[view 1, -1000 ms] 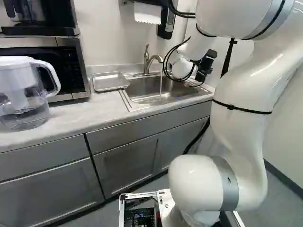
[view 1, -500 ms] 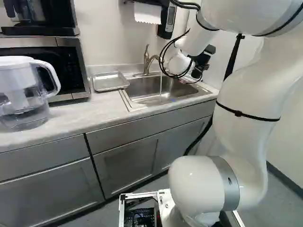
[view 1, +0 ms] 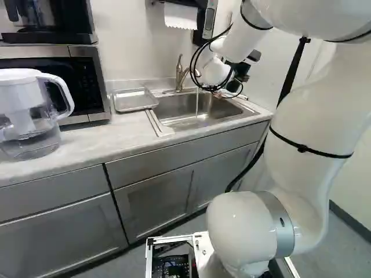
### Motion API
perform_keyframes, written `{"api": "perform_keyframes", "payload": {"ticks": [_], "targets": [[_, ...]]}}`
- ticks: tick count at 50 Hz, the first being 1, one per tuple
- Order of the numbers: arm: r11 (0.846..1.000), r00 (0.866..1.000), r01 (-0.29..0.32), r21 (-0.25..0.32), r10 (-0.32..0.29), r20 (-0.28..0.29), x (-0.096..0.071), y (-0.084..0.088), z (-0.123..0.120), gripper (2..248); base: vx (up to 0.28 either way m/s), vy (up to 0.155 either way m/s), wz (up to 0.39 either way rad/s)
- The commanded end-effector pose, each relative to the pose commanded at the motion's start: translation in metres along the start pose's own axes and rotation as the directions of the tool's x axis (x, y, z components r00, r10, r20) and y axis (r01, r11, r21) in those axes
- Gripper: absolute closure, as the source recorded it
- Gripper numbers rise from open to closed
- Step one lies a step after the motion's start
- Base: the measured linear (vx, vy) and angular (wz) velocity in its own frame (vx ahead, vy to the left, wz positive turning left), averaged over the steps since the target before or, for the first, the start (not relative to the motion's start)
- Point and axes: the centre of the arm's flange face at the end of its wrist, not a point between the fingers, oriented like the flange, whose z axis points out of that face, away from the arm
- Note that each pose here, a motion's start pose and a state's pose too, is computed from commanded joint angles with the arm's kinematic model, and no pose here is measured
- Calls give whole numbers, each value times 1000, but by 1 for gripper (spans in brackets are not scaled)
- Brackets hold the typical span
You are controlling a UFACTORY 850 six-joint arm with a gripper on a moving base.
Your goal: Rinse the cup and place it in the tray
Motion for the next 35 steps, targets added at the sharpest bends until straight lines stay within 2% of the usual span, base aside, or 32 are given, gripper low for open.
{"api": "perform_keyframes", "payload": {"ticks": [9, 16, 35], "targets": [[998, 999, 6, 64, -9, 34, 4, -11, -10, 125, 0, 0, 0], [993, 997, 33, 114, -40, 59, 1, -17, -14, 125, 0, 0, 0], [968, 989, 102, 229, -125, 85, -6, -29, -24, 125, 0, 0, 0]]}}
